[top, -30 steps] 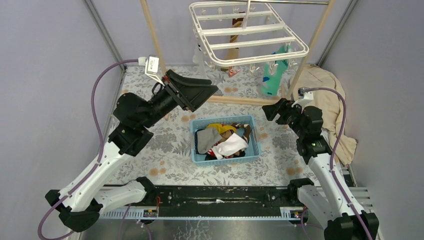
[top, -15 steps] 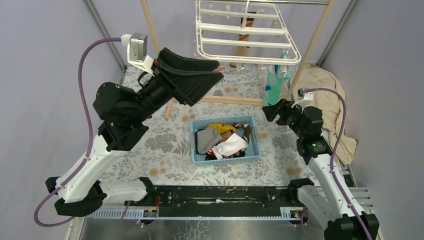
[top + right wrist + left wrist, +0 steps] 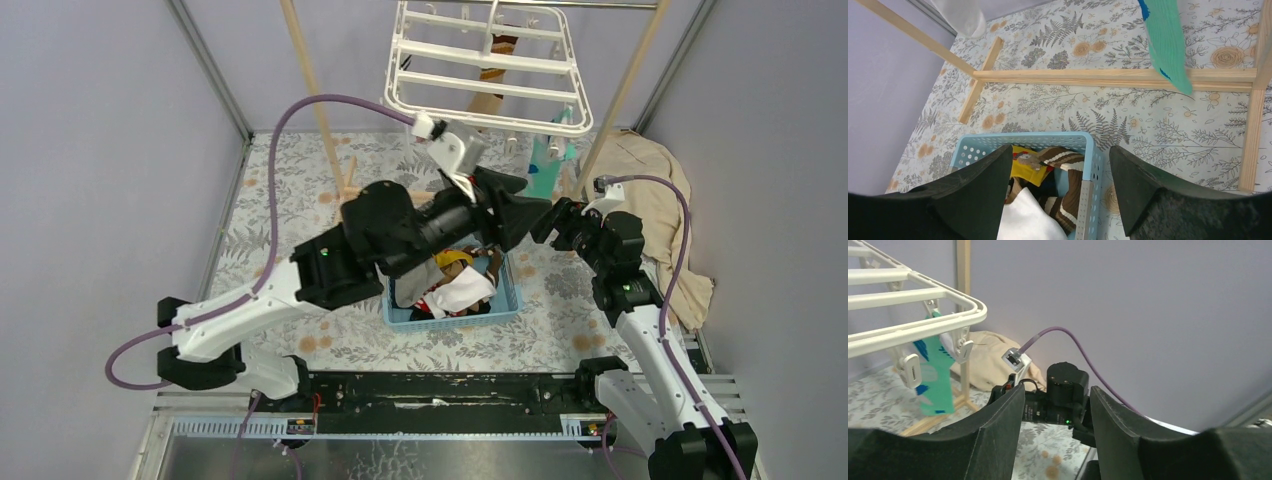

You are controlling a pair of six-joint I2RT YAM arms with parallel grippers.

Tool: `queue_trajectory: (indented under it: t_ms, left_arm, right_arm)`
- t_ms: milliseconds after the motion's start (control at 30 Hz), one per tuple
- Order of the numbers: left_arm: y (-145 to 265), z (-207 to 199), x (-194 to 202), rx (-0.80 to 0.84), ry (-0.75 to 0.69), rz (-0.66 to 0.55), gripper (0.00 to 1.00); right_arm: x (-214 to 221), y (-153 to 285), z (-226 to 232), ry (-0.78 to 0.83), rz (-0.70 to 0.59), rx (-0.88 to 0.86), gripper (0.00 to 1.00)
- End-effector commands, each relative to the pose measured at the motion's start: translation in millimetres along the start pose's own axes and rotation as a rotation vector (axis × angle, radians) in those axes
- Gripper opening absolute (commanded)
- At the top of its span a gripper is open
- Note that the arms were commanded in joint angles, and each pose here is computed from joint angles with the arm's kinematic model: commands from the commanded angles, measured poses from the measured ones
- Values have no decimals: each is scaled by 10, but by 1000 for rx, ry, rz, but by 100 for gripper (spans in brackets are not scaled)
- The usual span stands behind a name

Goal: Remove the socks clipped to the hanger
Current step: Remove the sock from the hanger.

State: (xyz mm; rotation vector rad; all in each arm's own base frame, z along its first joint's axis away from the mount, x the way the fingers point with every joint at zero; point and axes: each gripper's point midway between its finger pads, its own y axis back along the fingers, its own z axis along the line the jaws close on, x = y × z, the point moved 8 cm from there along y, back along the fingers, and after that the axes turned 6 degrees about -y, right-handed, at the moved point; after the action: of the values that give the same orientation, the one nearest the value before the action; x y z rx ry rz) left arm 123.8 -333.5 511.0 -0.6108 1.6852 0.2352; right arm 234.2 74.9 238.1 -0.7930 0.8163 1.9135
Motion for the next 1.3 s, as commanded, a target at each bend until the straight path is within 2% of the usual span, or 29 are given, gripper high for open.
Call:
queue_trajectory:
  t_ms: [0, 300, 433, 533, 900, 1100, 1267]
  left_arm:
    - [-73, 56, -68, -175, -118, -25, 57]
    - [-642, 181, 273, -388, -242, 25, 59]
    - [-801, 246, 412, -486, -291, 57, 68]
    - [-858, 285, 490, -538, -308, 62, 71]
    - [-902, 358, 555, -605, -357, 73, 71]
    - [-928, 523, 544, -652, -361, 72, 78]
    - [-989, 678, 554, -682, -361, 69, 79]
  right_arm:
    - [-122, 9, 66, 35, -48, -34, 78]
    - [-146, 54, 77, 55, -52, -24, 80]
    - [-167, 81, 89, 67, -53, -21, 81]
    - [-174, 102, 89, 78, -55, -16, 81]
    - [-172, 106, 83, 85, -52, -20, 83]
    - [-168, 115, 89, 82, -52, -27, 83]
    - [-149, 120, 80, 77, -51, -28, 83]
